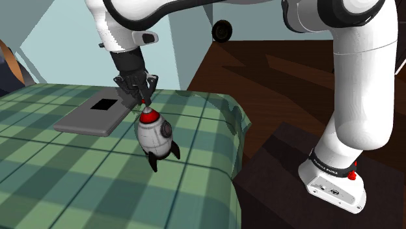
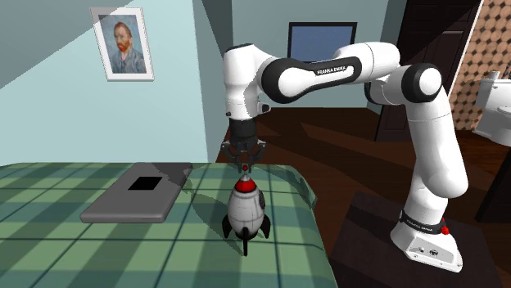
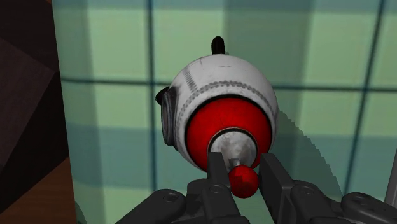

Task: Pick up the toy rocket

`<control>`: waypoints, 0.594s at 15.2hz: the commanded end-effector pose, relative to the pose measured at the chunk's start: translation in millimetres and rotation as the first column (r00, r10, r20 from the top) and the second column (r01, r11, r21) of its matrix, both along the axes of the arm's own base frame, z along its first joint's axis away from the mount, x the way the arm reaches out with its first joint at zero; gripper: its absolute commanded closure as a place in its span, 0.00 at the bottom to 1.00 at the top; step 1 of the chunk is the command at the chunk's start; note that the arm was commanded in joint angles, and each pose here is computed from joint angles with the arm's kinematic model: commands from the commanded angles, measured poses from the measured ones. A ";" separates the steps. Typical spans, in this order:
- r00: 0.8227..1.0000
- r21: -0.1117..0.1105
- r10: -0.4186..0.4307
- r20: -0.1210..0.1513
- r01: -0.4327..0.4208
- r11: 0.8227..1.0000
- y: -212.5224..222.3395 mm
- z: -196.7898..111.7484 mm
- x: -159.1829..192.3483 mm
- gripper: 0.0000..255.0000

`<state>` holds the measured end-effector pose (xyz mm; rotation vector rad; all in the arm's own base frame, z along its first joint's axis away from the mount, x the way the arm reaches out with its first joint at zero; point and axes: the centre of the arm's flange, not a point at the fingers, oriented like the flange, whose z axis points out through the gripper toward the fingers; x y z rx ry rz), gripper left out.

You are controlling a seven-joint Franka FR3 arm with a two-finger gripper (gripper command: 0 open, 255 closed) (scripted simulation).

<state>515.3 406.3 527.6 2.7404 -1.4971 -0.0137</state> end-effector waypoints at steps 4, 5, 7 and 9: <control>1.000 -0.001 0.000 -0.001 0.000 1.000 0.4 16.0 0.0 1.00; 1.000 -0.001 0.000 -0.001 0.000 1.000 0.4 21.3 0.0 1.00; 1.000 -0.001 0.000 -0.001 0.000 1.000 0.4 31.9 0.0 1.00; 1.000 -0.001 0.000 -0.001 0.000 1.000 0.4 42.4 0.0 1.00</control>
